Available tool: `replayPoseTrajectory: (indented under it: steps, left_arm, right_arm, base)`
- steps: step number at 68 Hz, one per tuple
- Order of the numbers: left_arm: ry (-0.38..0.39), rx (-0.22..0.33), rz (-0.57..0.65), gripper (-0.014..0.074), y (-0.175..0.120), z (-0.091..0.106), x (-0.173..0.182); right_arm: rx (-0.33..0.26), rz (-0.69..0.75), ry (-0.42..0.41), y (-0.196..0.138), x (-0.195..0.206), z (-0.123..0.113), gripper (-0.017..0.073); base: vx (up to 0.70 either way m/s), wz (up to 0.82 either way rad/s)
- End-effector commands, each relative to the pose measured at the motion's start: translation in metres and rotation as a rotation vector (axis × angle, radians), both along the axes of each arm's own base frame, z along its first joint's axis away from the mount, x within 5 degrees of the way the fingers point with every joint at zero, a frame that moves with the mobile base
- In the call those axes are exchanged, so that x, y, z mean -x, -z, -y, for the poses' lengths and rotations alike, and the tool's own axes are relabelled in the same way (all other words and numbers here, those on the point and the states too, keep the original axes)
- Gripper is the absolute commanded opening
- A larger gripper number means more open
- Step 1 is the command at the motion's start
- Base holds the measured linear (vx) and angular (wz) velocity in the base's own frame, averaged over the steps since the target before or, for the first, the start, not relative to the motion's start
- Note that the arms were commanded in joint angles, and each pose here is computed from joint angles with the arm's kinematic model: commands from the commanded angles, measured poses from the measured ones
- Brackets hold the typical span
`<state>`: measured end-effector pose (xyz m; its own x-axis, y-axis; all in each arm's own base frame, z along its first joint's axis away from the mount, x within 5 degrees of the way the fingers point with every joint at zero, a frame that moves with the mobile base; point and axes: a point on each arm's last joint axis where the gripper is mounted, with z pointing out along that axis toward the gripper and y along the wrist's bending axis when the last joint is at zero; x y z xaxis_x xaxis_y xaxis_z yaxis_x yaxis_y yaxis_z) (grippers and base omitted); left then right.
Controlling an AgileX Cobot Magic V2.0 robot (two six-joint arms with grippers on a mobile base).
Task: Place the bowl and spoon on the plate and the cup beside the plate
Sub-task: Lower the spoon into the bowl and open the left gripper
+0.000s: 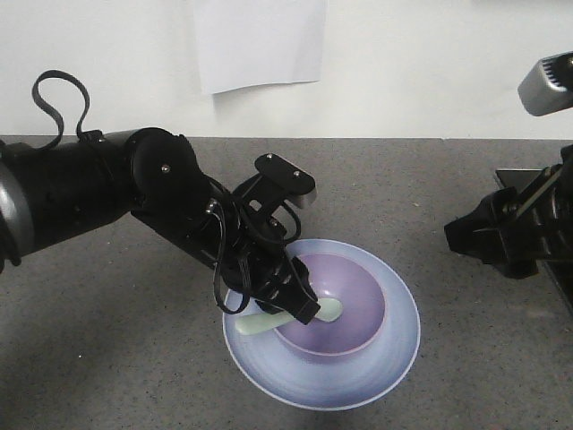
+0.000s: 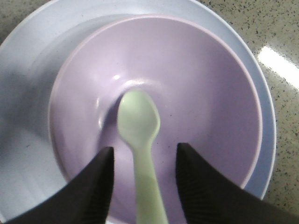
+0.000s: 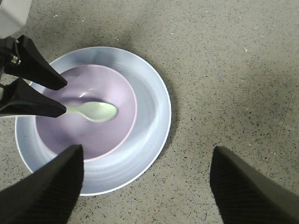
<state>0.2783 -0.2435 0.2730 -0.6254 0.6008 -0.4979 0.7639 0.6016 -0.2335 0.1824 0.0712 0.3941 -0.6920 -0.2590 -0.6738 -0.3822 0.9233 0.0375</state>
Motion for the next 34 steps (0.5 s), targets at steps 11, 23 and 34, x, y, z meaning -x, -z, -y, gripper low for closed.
replayPoseTrajectory:
  steps: [11,23,34]
  left_arm:
    - [-0.023,0.083,0.069,0.0426,-0.026,0.002,0.002]
    - [-0.031,0.096,0.090,0.0427,-0.030,0.001,0.002]
    - [-0.047,0.133,0.144,0.0427,-0.044,-0.002,0.004]
  right_arm:
    - [-0.037,0.084,0.007,-0.014,0.001,0.001,0.0533]
    - [-0.037,0.084,0.007,-0.014,0.001,0.001,0.0533]
    - [-0.037,0.084,0.007,-0.014,0.001,0.001,0.0533]
  base:
    - [0.00,0.00]
    - [0.00,0.00]
    - [0.00,0.00]
